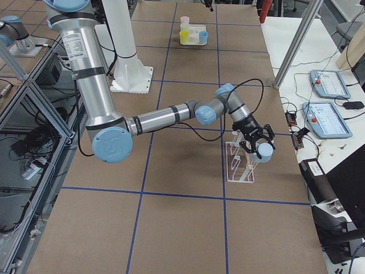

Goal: Transfer IKEA cup to right arm and place on rack

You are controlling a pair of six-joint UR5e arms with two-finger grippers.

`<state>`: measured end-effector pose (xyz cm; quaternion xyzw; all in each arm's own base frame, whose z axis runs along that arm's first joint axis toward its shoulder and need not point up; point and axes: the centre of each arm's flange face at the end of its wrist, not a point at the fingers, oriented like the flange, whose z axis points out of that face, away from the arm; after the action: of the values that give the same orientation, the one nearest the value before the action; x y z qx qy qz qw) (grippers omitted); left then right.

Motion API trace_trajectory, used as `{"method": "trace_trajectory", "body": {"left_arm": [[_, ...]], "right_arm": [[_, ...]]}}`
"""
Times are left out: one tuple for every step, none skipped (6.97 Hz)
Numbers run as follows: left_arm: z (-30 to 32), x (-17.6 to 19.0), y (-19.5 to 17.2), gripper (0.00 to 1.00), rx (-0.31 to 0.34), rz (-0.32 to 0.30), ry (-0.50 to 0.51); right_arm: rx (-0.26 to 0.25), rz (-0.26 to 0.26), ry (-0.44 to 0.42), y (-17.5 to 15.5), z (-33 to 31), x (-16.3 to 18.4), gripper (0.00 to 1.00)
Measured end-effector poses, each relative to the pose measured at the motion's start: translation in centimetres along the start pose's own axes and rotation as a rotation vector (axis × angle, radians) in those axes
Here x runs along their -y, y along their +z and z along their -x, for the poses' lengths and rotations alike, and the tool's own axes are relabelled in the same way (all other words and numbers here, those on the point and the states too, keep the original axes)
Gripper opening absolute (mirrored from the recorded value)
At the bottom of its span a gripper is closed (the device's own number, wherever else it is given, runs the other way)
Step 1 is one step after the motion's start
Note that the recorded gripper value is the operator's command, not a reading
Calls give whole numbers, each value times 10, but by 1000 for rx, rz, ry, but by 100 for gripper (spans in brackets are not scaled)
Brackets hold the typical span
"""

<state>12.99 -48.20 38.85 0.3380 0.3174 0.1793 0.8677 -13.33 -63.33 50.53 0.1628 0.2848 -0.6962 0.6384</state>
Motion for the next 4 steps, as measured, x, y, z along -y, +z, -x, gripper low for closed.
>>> {"method": "trace_trajectory", "body": {"left_arm": [[0,0,0,100,0,0,0],[0,0,0,100,0,0,0],[0,0,0,100,0,-1,0],[0,0,0,100,0,0,1]], "right_arm": [[0,8,-3,7,2,4,24],[-5,15,-5,13,2,9,27],[-6,20,-10,17,4,13,27],[-6,31,-18,20,6,20,28]]}}
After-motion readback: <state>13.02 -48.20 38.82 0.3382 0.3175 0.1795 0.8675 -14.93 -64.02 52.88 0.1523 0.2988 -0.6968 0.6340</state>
